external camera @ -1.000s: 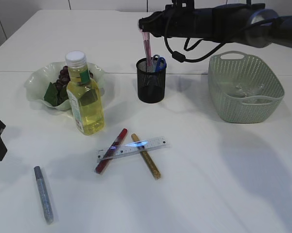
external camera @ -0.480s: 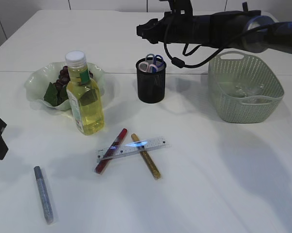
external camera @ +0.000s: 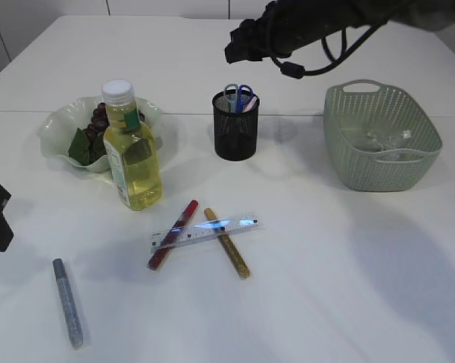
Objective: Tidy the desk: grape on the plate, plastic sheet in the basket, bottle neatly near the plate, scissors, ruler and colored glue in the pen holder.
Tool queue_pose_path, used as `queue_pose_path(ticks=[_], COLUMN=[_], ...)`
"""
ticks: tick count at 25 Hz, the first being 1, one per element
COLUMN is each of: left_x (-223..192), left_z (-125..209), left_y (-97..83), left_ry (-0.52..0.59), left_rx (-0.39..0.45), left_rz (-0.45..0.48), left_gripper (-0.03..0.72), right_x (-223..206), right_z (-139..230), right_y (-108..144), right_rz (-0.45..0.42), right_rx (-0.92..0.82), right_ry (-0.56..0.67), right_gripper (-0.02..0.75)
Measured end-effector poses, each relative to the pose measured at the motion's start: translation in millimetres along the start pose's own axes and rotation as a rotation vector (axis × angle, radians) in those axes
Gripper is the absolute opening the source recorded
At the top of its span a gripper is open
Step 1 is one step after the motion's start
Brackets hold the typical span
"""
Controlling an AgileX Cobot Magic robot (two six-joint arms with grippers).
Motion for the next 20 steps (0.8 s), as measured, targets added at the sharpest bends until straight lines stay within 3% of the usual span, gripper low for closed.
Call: queue_pose_path(ticks=[4, 10, 16, 20], left_x=[0, 0, 0, 0], left_z=[0, 0, 0, -2], left_y=[-0.1, -0.1, 0.2, -0.3], left_ry=[0.0, 0.002, -0.002, -0.013], left_rx=[0.001, 0.001, -0.001, 0.0], left_rz=[0.001, 0.001, -0.001, 0.003], left_gripper=[0.379, 0.379, 0.379, 0.379], right_x=[40, 77, 80, 74], right_z=[-9, -34, -5, 10], right_y=[16, 58, 88, 103], right_rz=[0.06, 0.04, -0.041, -0.046], right_rx=[-0.026, 0.053, 0.02, 0.038], right_ry=[0.207, 0.306, 0.534, 0.624], right_gripper=[0.379, 0.377, 0.377, 0.377])
Point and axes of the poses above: a point on each arm's last joint axis where the gripper is mounted, x pointing back along that axis away from the gripper, y along the wrist's bending axis when the last joint is at zero, z = x × y, the point moved 4 cm from there along -x, pointing out along that axis toward the gripper, and after that the axes turned 12 degrees about x, right-handed, at the moved point
